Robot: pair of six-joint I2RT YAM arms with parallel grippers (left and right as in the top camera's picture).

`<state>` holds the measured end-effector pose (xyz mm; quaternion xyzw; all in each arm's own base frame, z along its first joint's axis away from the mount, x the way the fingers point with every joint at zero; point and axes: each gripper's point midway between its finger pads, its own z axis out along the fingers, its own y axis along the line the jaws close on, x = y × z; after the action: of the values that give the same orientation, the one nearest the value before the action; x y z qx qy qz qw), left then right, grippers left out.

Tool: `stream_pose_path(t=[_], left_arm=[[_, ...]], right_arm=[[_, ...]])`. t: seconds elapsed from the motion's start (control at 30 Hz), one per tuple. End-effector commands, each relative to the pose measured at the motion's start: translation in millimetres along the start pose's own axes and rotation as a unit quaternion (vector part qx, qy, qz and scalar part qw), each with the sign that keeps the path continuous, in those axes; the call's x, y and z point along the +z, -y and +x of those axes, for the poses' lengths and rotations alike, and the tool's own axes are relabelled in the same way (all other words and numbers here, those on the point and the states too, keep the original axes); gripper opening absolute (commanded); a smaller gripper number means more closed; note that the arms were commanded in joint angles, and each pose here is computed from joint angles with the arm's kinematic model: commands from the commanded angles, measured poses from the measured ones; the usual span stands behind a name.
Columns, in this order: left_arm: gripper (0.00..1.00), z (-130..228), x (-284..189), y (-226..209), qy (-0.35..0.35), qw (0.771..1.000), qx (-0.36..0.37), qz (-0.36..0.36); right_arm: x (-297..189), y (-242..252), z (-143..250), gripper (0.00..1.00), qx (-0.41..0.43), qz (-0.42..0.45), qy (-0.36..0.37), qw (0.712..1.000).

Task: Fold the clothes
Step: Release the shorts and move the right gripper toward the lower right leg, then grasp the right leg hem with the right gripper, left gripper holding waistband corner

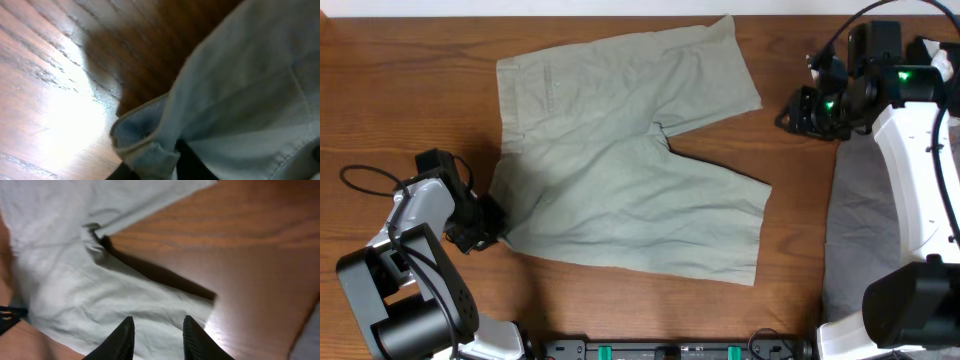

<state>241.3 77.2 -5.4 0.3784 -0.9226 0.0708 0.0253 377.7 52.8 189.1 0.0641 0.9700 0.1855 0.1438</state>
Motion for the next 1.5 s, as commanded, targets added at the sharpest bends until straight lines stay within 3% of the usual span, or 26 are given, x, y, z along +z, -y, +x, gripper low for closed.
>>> stream_pose_path(t=[0.0, 0.33, 0.67, 0.93, 1.2, 1.47], left_arm=[[0.19, 4.0, 8.6, -7.7, -0.013, 1.000, -0.009, -0.016], [0.15, 7.7, 8.5, 1.9, -0.024, 1.000, -0.008, 0.012], [0.16, 8.6, 8.4, 4.4, -0.027, 0.999, -0.008, 0.019], [0.16, 8.5, 8.4, 4.4, -0.027, 0.999, -0.008, 0.019], [0.17, 8.5, 8.4, 4.4, -0.027, 0.999, 0.002, 0.020], [0.17, 9.7, 8.4, 4.0, -0.029, 0.999, 0.005, 0.019]], right_arm=[[12.4, 12.9, 17.4, 0.31, 0.003, 0.027, -0.033, 0.999], [55.9, 28.9, 123.8, 0.51, 0.074, 0.001, -0.206, 0.976], [75.1, 21.7, 219.0, 0.54, 0.114, 0.021, -0.325, 0.939], [86.9, 21.1, 268.6, 0.58, 0.149, 0.053, -0.327, 0.932], [103.3, 31.2, 279.7, 0.62, 0.187, 0.058, -0.303, 0.933], [117.9, 46.1, 276.7, 0.51, 0.225, 0.091, -0.264, 0.933]])
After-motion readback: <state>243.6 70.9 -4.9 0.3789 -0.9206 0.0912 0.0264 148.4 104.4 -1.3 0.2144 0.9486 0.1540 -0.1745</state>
